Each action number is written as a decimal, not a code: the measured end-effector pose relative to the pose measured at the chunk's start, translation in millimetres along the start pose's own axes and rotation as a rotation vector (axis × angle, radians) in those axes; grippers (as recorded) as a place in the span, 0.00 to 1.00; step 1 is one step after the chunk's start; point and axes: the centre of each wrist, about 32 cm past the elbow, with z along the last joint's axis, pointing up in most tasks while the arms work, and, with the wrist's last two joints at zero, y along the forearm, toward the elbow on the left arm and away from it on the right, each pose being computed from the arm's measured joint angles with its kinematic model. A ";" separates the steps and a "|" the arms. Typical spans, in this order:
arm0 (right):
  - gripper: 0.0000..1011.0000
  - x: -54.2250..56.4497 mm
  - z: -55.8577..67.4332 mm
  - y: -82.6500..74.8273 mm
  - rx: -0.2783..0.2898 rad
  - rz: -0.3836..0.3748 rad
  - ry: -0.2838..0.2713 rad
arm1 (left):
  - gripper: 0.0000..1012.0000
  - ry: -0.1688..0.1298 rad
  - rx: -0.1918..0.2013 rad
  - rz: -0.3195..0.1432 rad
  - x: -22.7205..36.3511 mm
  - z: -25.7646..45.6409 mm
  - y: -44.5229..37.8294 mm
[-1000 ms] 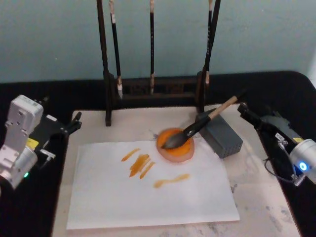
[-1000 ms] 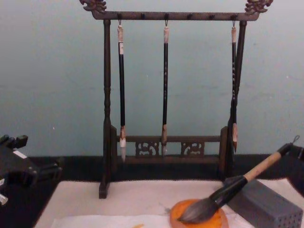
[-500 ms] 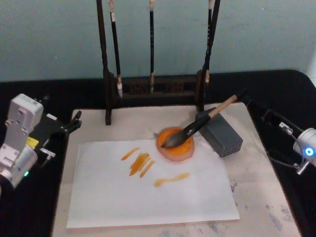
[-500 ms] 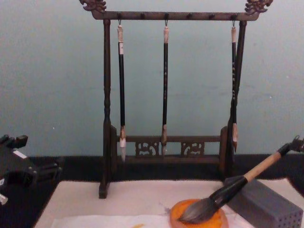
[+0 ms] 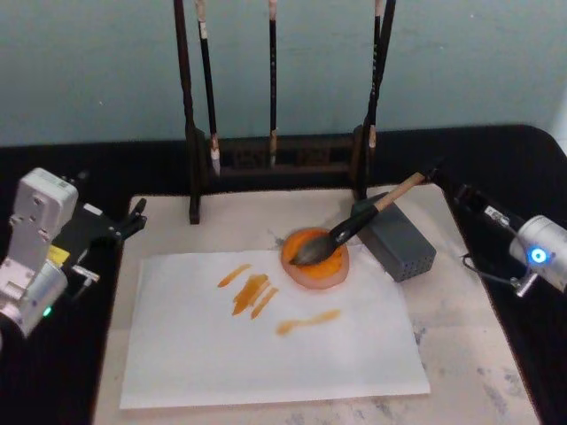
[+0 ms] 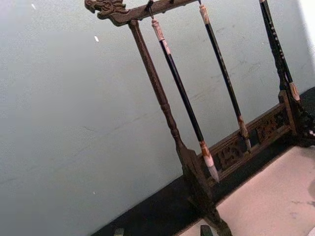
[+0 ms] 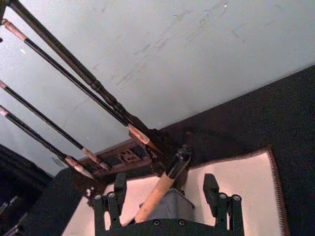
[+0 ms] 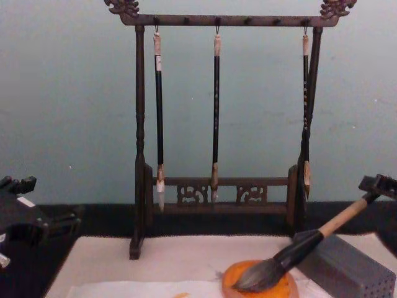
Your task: Pick up the brush from the inkstone, write on the paper, then place the brush back to its original position.
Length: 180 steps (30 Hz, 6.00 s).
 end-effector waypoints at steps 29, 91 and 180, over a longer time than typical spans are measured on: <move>0.99 -20.7 -45.4 20.4 0.128 -0.032 0.131 | 0.99 0.000 0.000 0.000 0.0 0.0 0.0; 0.38 -11.4 -46.7 38.8 0.147 0.007 0.163 | 0.99 0.000 0.000 0.000 0.0 0.0 0.0; 0.18 -135.7 -5.2 55.4 0.084 0.626 -0.778 | 0.99 0.000 0.000 0.000 0.0 0.0 0.0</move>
